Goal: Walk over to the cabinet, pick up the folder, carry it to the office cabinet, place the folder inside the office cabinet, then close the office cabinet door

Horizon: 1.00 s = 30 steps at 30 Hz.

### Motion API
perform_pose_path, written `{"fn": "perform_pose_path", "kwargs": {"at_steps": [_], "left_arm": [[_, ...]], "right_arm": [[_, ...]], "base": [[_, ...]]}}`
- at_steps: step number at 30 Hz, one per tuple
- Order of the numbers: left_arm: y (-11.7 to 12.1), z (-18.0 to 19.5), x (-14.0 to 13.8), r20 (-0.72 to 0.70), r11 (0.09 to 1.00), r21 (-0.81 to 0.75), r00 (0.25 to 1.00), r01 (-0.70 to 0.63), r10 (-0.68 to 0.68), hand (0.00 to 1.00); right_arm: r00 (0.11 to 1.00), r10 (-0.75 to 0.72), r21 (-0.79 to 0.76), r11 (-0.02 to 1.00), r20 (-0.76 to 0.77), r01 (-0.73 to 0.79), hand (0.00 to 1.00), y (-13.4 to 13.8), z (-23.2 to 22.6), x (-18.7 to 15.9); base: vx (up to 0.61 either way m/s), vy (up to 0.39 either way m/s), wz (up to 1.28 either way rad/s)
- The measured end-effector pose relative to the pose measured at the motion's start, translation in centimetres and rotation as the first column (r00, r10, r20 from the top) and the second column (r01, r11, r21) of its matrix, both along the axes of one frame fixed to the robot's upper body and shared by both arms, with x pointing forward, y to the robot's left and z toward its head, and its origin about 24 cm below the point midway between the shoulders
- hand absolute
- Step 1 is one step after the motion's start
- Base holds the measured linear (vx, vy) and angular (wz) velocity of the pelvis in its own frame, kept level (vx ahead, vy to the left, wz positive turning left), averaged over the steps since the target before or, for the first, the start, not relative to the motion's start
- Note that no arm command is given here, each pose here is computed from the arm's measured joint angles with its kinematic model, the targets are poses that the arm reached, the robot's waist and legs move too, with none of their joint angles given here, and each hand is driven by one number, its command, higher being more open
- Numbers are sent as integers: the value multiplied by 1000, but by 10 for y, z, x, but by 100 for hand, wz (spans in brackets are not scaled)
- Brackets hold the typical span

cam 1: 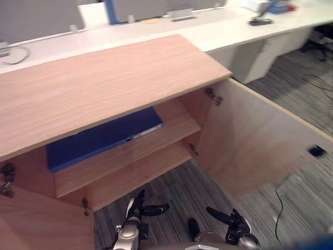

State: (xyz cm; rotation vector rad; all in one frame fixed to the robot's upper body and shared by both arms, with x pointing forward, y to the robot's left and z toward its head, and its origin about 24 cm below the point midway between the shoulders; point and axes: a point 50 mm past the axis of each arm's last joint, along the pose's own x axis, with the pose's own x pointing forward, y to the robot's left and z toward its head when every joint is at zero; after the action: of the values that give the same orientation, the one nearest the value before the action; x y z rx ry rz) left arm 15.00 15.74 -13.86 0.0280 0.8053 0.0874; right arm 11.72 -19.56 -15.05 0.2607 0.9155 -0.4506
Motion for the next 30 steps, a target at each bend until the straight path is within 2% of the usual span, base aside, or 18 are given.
{"fn": "perform_pose_path", "kwargs": {"at_steps": [2, 6, 9, 12, 18, 23, 30], "left_arm": [[2, -2, -5, -9, 999, -17, 999, -46, 46, 100], [14, -6, -16, -35, 982, -29, 982, -186, 185, 100], [33, -7, -27, -48, 966, 3, 965, -257, 257, 100], [21, -13, -35, -97, 960, -27, 957, -278, 275, 100], [17, -17, -41, -127, 966, -35, 960, -255, 249, 100], [21, -16, -39, -119, 978, -22, 972, -208, 204, 100], [46, -17, -57, -149, 984, 36, 973, -173, 176, 100]], "right_arm": [[1000, -6, -3, 1000, 22, 6, 100, -1, 2, 5], [992, -128, -9, 992, 15, 128, 100, -17, 1, -16], [989, -149, 4, 989, -20, 149, 100, -8, -3, -34], [979, -203, -13, 979, -23, 203, 100, -19, -3, -37], [975, -221, -40, 974, 15, 221, 100, -35, 3, -21], [967, -209, -113, 968, 143, 226, 100, -62, 24, 9], [907, -114, -200, 957, 405, 210, 100, -89, 81, 90]], "base": [[-358, 9, -170], [-191, -124, -69], [-3, -319, -30], [83, -288, -47], [101, -87, -33], [63, 27, 10], [-78, 67, 16]]}}
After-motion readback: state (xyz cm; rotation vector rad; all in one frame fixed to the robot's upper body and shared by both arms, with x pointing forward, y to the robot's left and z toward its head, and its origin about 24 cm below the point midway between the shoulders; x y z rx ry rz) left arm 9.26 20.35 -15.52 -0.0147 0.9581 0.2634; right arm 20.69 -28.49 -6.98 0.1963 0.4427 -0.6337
